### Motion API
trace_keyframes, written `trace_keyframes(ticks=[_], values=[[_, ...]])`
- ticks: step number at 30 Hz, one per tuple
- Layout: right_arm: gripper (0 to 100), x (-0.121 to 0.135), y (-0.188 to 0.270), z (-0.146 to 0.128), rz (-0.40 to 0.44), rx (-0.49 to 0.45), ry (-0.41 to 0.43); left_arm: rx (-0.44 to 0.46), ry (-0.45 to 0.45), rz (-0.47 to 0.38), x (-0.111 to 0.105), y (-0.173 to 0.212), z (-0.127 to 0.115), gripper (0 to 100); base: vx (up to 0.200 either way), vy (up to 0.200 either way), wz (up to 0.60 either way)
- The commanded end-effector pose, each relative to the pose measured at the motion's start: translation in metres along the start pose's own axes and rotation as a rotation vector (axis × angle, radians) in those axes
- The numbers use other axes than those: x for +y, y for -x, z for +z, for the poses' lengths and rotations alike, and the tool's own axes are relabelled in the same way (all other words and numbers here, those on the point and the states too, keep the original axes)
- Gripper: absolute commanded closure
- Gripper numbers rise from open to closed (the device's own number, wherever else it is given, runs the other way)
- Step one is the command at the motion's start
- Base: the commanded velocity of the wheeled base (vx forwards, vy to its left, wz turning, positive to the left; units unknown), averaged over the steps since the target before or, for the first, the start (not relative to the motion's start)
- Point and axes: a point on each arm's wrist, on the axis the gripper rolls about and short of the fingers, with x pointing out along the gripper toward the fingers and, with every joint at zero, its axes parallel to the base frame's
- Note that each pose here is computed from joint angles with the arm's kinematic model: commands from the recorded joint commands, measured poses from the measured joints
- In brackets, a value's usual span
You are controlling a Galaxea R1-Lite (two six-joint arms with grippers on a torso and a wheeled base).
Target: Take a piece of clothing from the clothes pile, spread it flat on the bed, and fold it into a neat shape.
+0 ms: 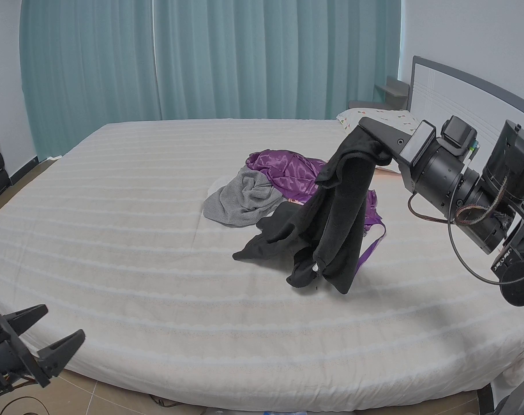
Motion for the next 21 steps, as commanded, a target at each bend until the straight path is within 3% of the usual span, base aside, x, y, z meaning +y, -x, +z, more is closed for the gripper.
trace_keyframes(ticks=[1, 3, 9, 11, 12, 14, 21], values=[[100, 0.015, -0.001, 0.0, 0.049, -0.001, 0.019, 0.32, 0.036, -0.145, 0.0, -0.068, -0.003, 0, 0.0, 0.0, 0.0], [100, 0.014, -0.001, -0.001, 0.047, -0.003, 0.019, 0.377, 0.029, -0.169, -0.001, -0.098, -0.006, 0, 0.0, 0.0, 0.0], [100, 0.014, -0.001, -0.002, 0.043, 0.003, 0.018, 0.397, 0.002, -0.198, -0.007, -0.155, -0.017, 0, 0.0, 0.0, 0.0], [100, 0.014, -0.001, -0.002, 0.043, 0.003, 0.018, 0.399, 0.002, -0.197, -0.008, -0.156, -0.018, 0, 0.0, 0.0, 0.0], [100, 0.015, -0.001, -0.001, 0.048, -0.002, 0.018, 0.436, -0.009, -0.178, -0.018, -0.184, -0.032, 0, 0.0, 0.0, 0.0], [100, 0.018, 0.0, 0.002, 0.054, -0.01, 0.018, 0.442, -0.005, -0.161, -0.027, -0.204, -0.041, 0, 0.0, 0.0, 0.0], [100, 0.019, 0.001, 0.004, 0.054, -0.012, 0.019, 0.352, -0.022, -0.119, -0.049, -0.27, -0.066, 0, 0.0, 0.0, 0.0]])
